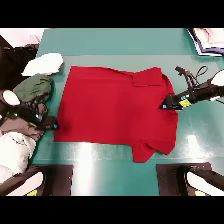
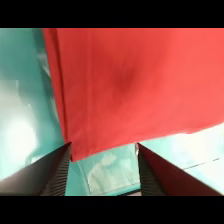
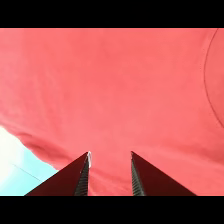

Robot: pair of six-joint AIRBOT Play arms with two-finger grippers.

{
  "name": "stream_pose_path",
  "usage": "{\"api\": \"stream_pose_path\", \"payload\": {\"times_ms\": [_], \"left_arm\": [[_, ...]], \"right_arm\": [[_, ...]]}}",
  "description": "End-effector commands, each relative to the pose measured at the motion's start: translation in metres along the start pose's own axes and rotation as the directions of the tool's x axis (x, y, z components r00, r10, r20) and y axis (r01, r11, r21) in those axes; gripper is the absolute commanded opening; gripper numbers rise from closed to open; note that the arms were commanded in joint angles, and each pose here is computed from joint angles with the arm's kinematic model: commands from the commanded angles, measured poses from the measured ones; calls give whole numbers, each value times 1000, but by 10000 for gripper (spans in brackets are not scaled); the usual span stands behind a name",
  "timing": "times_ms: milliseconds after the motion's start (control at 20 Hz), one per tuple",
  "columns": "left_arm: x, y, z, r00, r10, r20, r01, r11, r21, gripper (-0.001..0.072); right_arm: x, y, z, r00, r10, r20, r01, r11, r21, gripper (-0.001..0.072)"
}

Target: Fold the shirts.

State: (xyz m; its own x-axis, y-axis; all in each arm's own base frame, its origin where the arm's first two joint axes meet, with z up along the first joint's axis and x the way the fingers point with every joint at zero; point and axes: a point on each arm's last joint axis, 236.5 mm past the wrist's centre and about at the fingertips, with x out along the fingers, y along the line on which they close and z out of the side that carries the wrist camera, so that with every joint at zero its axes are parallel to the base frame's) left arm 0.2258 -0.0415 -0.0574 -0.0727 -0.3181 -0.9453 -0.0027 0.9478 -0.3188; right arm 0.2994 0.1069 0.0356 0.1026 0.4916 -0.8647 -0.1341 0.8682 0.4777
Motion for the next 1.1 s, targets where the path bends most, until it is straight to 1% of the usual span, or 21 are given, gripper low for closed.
{"api": "stream_pose_path", "payload": {"times_ms": [0, 100, 400, 450, 500, 550, 600, 850, 950, 1050], "left_arm": [[26, 5, -32, 999, -2, -50, 0, 999, -38, 468], [29, 7, -30, 999, 2, -39, -5, 998, -66, 468], [33, 6, -32, 999, -7, -39, 4, 997, -74, 466], [33, 5, -32, 999, -9, -40, 6, 997, -74, 404], [33, 4, -32, 999, -13, -40, 10, 997, -75, 183], [33, 4, -32, 999, -16, -39, 13, 997, -73, 44], [33, 2, -31, 999, -23, -35, 21, 997, -76, 25], [28, 2, -23, 1000, -17, -9, 16, 998, -61, 23], [10, -3, -10, 1000, -16, 19, 17, 999, -38, 22], [-13, -10, -1, 999, -21, 31, 21, 1000, 16, 22]], "right_arm": [[-7, 7, -5, 1000, 4, 21, -4, 1000, -17, 288], [-11, 9, -5, 999, 2, 35, -2, 1000, -24, 289], [-19, 13, -5, 998, -1, 61, 3, 999, -39, 288], [-19, 13, -5, 998, -1, 61, 3, 999, -39, 288], [-19, 13, -5, 998, -2, 61, 4, 999, -38, 288], [-19, 12, -6, 998, -2, 58, 4, 999, -34, 288], [-20, 9, -8, 999, -2, 51, 4, 1000, -27, 289], [-32, -19, -21, 1000, -4, 23, 2, 996, 85, 288], [-31, -35, -29, 1000, -1, 14, -1, 988, 153, 288], [-26, -48, -41, 1000, 8, -7, -6, 977, 212, 288]]}}
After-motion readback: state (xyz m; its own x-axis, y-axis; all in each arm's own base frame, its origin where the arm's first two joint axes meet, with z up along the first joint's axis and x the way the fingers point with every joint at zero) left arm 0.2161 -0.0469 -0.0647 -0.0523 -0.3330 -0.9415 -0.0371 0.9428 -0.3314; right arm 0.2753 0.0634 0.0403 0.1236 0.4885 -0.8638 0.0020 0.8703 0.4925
